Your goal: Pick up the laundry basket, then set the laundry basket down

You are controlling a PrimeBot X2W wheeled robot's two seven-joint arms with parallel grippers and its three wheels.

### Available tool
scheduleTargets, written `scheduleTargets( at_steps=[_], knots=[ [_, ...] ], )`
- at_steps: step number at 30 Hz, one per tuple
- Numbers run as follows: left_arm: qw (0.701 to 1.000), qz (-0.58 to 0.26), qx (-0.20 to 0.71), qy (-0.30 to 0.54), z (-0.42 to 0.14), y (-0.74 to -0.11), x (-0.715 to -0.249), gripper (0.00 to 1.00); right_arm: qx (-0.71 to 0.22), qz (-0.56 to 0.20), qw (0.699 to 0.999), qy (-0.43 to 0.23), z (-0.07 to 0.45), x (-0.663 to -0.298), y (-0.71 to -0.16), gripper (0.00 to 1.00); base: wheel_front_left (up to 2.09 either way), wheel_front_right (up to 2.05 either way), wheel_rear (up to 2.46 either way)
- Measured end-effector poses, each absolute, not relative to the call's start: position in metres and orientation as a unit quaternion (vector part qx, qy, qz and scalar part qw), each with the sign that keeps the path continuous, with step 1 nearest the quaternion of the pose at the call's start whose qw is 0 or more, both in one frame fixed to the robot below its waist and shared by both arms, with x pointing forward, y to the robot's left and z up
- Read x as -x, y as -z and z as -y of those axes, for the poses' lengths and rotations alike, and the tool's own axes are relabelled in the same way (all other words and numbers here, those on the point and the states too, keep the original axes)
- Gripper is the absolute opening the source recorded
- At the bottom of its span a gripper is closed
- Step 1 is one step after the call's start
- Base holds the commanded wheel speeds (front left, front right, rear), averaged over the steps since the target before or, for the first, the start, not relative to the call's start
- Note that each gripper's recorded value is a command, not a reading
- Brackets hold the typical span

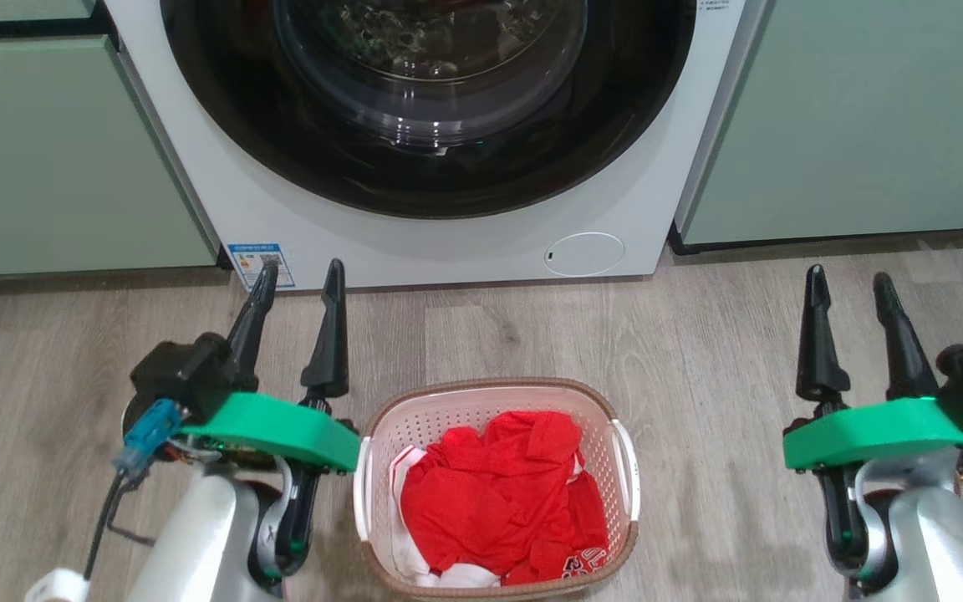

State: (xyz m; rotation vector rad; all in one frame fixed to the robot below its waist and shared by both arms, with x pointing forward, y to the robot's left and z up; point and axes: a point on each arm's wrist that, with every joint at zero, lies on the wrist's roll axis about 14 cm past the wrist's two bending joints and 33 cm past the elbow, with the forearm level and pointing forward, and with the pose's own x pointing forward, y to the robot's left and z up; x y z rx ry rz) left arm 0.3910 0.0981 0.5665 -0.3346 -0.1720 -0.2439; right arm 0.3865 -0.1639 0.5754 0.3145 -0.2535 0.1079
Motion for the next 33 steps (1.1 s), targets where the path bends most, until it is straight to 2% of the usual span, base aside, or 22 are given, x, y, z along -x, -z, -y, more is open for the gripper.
scheduleTargets(
  at_steps=[13, 16, 20, 33],
  knots=[
    [0.982, 0.096, 0.096, 0.131, -0.089, -0.559, -0.383, 1.0, -0.115, 0.122, 0.985, -0.047, 0.167, -0.384, -0.565, 1.0, 0.0, 0.0, 0.0],
    [0.985, 0.073, 0.079, 0.135, -0.085, -0.541, -0.382, 1.0, -0.101, 0.091, 0.99, -0.046, 0.165, -0.384, -0.544, 1.0, 0.0, 0.0, 0.0],
    [0.987, -0.001, 0.051, 0.149, -0.076, -0.49, -0.37, 1.0, -0.077, 0.043, 0.995, -0.048, 0.162, -0.379, -0.512, 1.0, 0.0, 0.0, 0.0],
    [0.989, -0.013, 0.066, 0.13, -0.082, -0.483, -0.367, 1.0, -0.071, 0.03, 0.996, -0.051, 0.16, -0.378, -0.504, 1.0, 0.0, 0.0, 0.0]
  ],
)
